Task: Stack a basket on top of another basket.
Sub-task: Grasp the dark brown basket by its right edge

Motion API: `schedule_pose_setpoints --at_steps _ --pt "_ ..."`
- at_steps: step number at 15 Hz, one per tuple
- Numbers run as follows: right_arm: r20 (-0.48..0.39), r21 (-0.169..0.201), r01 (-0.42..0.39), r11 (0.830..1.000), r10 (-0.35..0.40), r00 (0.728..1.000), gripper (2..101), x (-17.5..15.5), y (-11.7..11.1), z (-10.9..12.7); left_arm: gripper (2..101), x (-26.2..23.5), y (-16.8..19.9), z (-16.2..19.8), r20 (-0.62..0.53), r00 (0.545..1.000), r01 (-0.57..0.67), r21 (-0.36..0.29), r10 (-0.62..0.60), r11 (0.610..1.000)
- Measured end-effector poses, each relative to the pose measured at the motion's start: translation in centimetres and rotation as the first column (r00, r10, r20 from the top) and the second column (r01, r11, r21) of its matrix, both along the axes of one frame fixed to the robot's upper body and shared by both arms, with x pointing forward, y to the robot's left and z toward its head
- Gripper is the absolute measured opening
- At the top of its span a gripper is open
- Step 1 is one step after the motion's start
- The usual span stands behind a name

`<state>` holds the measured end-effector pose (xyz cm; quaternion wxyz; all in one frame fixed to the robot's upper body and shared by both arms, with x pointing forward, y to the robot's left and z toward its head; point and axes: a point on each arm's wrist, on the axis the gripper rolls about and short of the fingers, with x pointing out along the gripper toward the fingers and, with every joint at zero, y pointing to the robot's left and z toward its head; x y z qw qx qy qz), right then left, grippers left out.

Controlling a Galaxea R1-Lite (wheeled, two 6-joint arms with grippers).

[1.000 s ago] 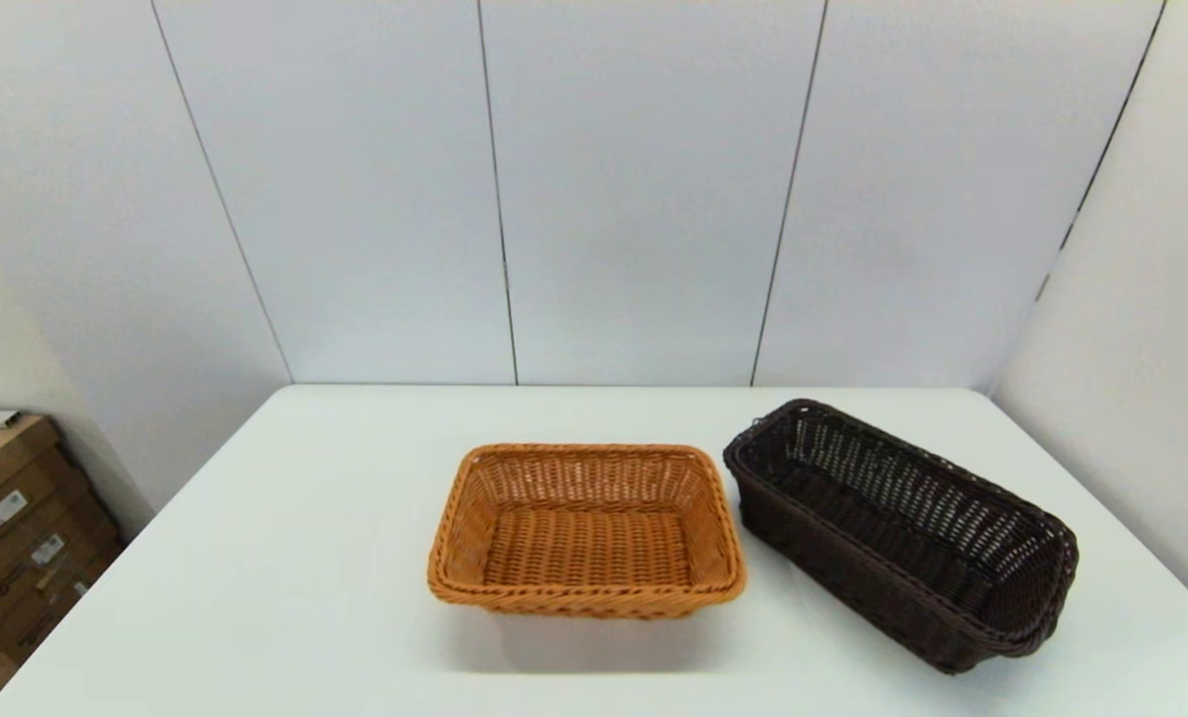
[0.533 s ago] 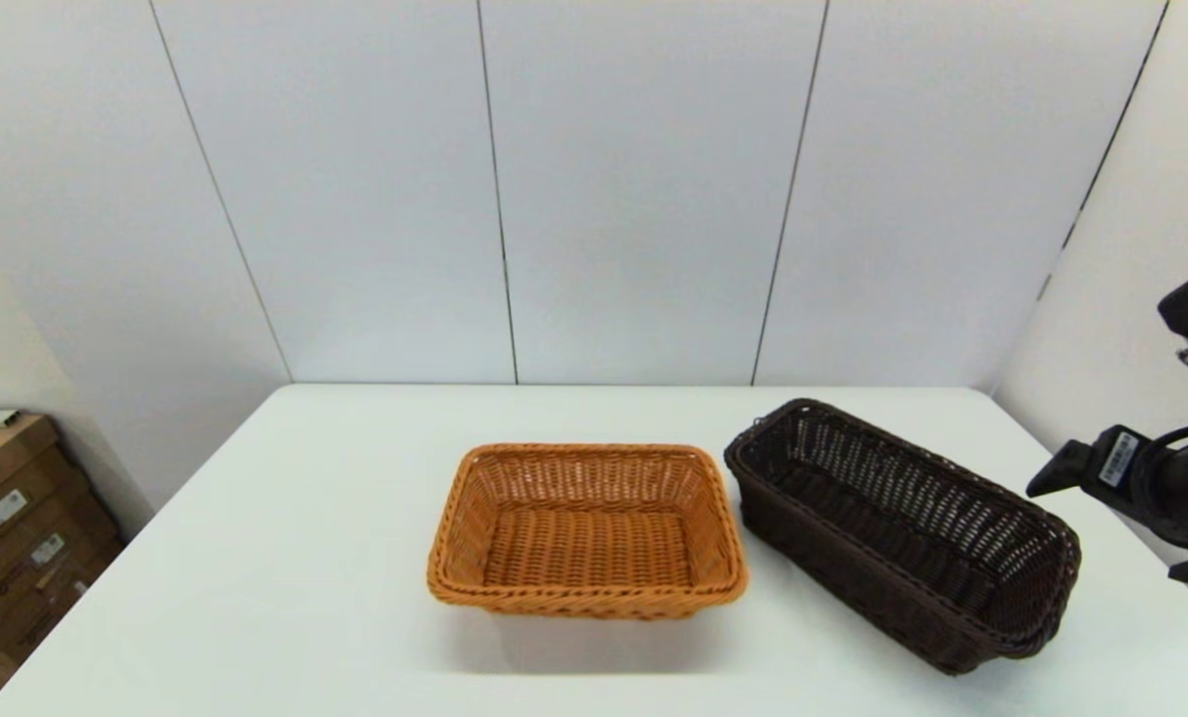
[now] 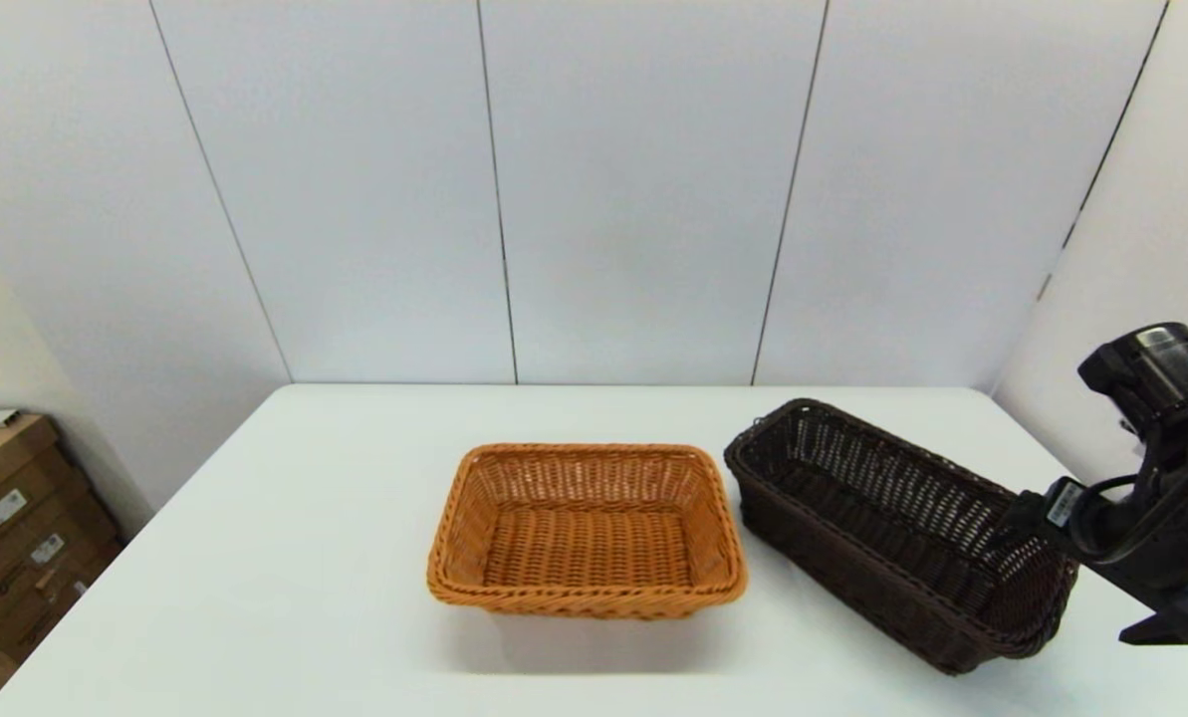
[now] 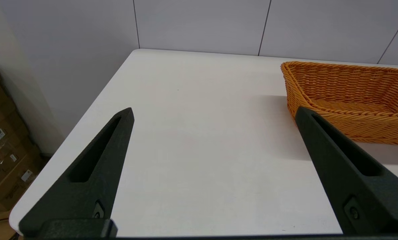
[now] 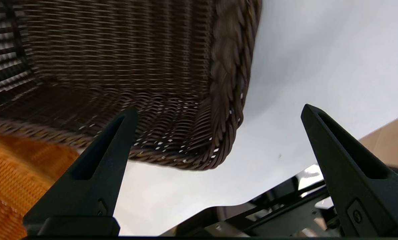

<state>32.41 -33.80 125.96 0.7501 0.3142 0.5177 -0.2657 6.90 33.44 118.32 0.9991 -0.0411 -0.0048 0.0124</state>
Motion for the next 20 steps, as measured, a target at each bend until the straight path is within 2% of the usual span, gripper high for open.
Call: schedule_pose_setpoints --at_steps 3,6,11,14,16,20 --pt "-0.040 0.061 0.016 0.998 -0.014 0.999 97.1 0.9 0.0 -1.4 97.8 0.0 0.0 0.0 0.000 1.000 0.000 0.000 0.000 1.000" --pt "-0.061 0.087 0.040 0.995 -0.035 0.998 97.1 2.0 -0.8 -3.1 97.8 0.0 0.0 0.0 0.000 1.000 0.000 0.000 0.000 1.000" --pt "-0.076 0.168 0.061 0.984 -0.049 0.996 97.1 3.7 -2.4 -6.3 97.8 0.0 0.0 0.0 0.000 1.000 0.000 0.000 0.000 1.000" --pt "-0.089 0.171 0.046 0.984 -0.031 0.996 97.1 4.3 -3.1 -7.5 97.8 0.0 0.0 0.0 0.000 1.000 -0.001 0.000 0.001 1.000" --pt "-0.096 0.186 0.027 0.982 -0.009 0.995 97.1 4.3 -3.7 -7.8 97.8 0.0 0.0 0.0 0.000 1.000 0.000 0.001 0.000 1.000" --pt "-0.083 0.184 0.021 0.983 -0.006 0.997 63.4 4.1 -5.1 -7.6 97.8 0.0 0.0 0.0 0.000 1.000 0.000 0.000 0.000 1.000"
